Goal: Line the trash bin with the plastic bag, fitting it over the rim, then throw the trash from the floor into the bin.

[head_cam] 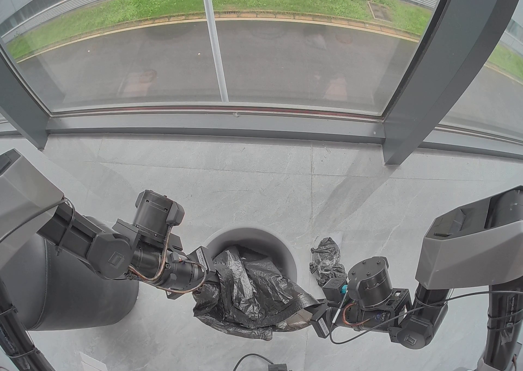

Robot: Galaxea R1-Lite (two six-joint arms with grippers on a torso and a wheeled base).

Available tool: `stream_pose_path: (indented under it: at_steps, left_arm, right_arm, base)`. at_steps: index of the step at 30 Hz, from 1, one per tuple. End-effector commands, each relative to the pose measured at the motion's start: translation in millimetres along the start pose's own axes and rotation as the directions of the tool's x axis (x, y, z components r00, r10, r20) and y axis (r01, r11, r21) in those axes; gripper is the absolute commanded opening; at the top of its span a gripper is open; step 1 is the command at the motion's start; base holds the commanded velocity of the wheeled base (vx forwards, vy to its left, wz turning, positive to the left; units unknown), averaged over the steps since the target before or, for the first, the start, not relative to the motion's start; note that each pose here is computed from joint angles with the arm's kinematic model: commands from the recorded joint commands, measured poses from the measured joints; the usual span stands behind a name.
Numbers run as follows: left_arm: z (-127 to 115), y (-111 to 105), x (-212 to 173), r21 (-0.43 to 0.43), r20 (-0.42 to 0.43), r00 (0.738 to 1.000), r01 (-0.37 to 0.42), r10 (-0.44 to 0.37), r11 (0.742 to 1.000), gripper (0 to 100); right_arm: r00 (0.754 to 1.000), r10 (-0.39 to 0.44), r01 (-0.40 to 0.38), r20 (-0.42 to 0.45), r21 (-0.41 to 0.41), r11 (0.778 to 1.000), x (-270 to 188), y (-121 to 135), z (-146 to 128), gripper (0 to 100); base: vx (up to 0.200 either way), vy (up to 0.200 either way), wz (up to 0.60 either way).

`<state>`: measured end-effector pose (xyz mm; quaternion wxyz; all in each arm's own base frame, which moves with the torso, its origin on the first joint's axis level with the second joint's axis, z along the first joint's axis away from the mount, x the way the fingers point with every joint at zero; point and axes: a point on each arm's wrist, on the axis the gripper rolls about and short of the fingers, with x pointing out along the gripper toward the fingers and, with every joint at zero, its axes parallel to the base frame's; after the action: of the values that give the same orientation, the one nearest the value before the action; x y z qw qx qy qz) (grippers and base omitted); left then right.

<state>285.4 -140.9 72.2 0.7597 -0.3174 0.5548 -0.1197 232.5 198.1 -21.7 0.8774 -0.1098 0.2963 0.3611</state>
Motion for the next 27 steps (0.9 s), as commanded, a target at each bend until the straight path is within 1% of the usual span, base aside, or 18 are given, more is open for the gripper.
stream_pose_path:
  at_steps: [1, 6, 19, 27]
  left_arm:
    - [-3.4, 3.7, 0.3, -0.005, -0.011, 1.0, -0.012, 0.012, 1.0, 0]
    - [-8.2, 10.1, 2.5, -0.008, -0.03, 0.999, -0.032, 0.032, 0.999, 0]
    - [-14.2, 17.6, 3.8, -0.015, -0.052, 0.997, -0.054, 0.053, 0.998, 0]
    - [-14.3, 16.4, -0.2, -0.012, -0.037, 0.998, -0.047, 0.047, 0.999, 0]
  right_arm:
    - [1.0, 0.002, -0.002, -0.018, 0.0, 1.0, 1.6, 0.2, -4.5, 0]
    - [1.0, 0.002, -0.002, -0.029, 0.0, 1.0, 2.9, 0.2, -7.3, 0]
    - [0.999, -0.009, 0.009, -0.034, 0.004, 1.0, 4.5, -0.1, -8.6, 0]
    - [0.999, -0.012, 0.012, -0.035, 0.003, 1.0, 5.0, -0.2, -9.2, 0]
  base:
    - [0.0, 0.0, 0.0]
    - [0.0, 0.0, 0.0]
    - [0.0, 0.0, 0.0]
    - [0.0, 0.0, 0.0]
